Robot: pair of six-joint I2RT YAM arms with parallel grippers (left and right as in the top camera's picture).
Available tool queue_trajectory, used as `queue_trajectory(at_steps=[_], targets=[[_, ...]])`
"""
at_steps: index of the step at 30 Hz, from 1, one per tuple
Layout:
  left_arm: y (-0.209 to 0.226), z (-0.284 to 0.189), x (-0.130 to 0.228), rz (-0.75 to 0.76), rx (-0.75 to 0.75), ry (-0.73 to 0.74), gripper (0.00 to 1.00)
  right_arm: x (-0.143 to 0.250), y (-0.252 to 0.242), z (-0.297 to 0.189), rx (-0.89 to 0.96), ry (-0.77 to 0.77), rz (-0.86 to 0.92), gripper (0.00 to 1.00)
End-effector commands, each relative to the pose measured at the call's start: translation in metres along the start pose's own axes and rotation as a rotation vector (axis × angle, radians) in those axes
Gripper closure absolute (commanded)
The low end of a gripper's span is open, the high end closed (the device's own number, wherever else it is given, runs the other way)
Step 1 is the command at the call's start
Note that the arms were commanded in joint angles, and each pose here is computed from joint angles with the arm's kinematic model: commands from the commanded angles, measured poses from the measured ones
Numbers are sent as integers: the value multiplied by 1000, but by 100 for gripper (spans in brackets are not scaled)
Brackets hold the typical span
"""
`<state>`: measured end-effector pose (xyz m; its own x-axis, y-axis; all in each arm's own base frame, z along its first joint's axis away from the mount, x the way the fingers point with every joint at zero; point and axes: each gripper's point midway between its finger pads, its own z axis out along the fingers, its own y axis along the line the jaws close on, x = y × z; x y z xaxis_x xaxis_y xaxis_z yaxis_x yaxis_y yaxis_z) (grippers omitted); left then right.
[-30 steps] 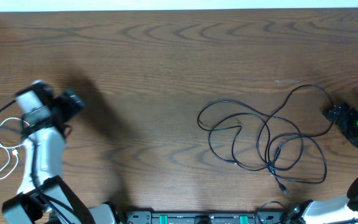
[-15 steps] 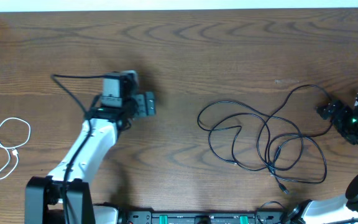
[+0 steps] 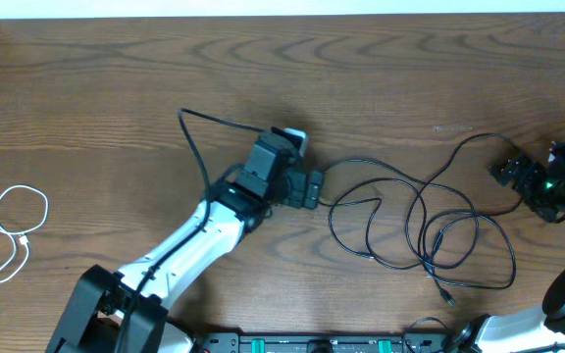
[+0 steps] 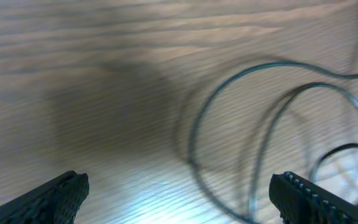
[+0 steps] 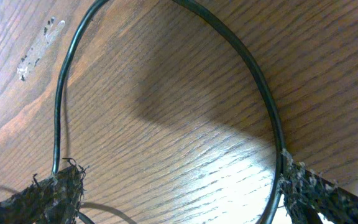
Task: Untangle cables
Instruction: 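Reach the left gripper to the black cable tangle and grasp a loop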
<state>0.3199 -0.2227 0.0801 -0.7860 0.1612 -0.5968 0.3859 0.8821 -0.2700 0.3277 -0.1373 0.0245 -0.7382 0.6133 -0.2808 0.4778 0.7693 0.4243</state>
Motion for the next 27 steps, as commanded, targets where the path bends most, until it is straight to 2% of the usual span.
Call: queue_trajectory(at_steps=[1, 3, 7, 14, 18, 27], targets=[[-8, 11, 8, -107, -24, 3, 2, 0, 6, 2, -14, 5, -14, 1], [-6, 26, 21, -179, -57, 33, 2, 0, 6, 2, -14, 7, -13, 1], [-8, 50, 45, -178, -73, 100, 2, 1, 6, 2, -13, 10, -11, 1], [-9, 53, 41, -189, -65, 81, 2, 2, 6, 2, -13, 13, -10, 1], [-10, 52, 52, -365, -79, 118, 2, 2, 6, 2, -13, 13, -10, 1], [-24, 54, 45, -349, -42, 88, 2, 2, 6, 2, -13, 13, -10, 1]])
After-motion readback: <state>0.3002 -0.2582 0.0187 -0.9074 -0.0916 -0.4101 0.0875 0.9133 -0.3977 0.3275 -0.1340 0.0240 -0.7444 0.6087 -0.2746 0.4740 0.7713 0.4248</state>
